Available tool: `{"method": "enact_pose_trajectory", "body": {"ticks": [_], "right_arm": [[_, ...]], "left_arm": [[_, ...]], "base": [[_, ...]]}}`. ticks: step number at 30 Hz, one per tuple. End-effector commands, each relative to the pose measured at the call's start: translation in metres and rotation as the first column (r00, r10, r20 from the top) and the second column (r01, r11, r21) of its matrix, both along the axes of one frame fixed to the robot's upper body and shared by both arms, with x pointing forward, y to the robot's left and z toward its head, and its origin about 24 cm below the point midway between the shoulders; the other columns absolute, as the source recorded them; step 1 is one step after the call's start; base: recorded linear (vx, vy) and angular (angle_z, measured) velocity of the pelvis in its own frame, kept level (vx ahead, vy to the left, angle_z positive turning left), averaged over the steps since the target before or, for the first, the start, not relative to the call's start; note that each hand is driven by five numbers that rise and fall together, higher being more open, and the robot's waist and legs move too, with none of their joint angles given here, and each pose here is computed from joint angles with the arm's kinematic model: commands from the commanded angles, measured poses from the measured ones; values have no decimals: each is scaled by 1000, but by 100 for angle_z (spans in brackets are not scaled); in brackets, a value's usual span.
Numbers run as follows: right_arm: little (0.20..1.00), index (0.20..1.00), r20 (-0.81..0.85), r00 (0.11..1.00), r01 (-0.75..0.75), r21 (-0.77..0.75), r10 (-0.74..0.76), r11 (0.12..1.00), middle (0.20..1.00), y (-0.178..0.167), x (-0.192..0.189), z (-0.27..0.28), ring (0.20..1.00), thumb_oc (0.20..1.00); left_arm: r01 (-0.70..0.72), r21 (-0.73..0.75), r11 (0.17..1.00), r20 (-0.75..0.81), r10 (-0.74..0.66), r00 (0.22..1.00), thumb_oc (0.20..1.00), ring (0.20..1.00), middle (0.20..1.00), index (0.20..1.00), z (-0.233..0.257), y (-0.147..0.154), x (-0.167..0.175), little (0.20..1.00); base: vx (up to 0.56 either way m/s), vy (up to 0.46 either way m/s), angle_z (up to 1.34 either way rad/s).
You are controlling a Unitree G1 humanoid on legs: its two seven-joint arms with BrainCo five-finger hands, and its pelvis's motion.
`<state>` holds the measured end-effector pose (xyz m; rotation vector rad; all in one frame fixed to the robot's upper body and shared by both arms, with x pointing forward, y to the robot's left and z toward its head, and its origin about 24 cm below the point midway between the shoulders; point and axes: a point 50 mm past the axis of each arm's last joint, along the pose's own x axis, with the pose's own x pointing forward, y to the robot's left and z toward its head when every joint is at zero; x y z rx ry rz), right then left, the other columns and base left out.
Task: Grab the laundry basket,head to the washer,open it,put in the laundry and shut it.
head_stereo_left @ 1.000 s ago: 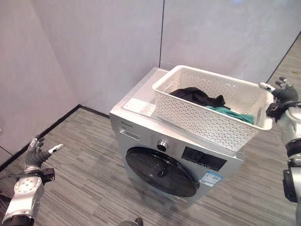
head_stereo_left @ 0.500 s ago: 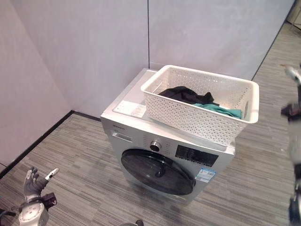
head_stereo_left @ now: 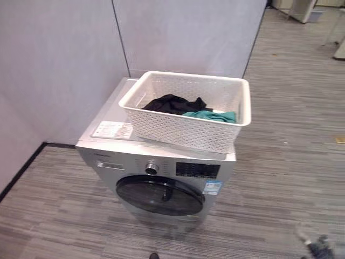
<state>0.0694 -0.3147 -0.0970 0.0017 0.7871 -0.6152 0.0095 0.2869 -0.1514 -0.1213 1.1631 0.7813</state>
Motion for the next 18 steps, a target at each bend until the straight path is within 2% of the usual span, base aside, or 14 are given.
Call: {"method": "enact_pose_trajectory", "body": {"ticks": [1, 6, 8, 10, 14, 18], "right_arm": [[1000, 1000, 111, 946, -310, 38, 304, 950, 1000, 43, 70, 3, 1000, 1000], [1000, 1000, 14, 782, -621, 103, 623, 777, 1000, 113, 93, -20, 1000, 1000], [1000, 1000, 10, 730, -682, 85, 683, 727, 1000, 131, 105, -20, 1000, 1000], [1000, 1000, 21, 673, -739, 38, 739, 672, 1000, 144, 121, -13, 1000, 1000], [1000, 1000, 48, 645, -761, -40, 762, 647, 1000, 145, 141, 0, 1000, 1000], [1000, 1000, 66, 643, -747, -167, 763, 643, 1000, 125, 159, 22, 1000, 1000]], "left_arm": [[78, 16, 997, 61, -78, 995, 1000, 1000, 1000, 1000, 2, 1, 38, 1000], [300, -17, 954, 65, -299, 952, 1000, 1000, 1000, 1000, -6, -39, 68, 1000], [387, -7, 922, 87, -385, 919, 1000, 1000, 1000, 1000, -5, -51, 81, 1000], [414, 1, 910, 121, -411, 903, 1000, 1000, 1000, 1000, -3, -58, 90, 1000], [418, 9, 908, 198, -411, 890, 1000, 1000, 1000, 1000, 3, -62, 103, 1000], [393, 17, 919, 224, -387, 895, 1000, 1000, 1000, 1000, 6, -57, 100, 1000]], "base": [[-44, -115, -4], [-14, -78, 22], [-23, -30, 42], [18, -42, 52], [-19, -16, 26], [-8, 5, 34]]}}
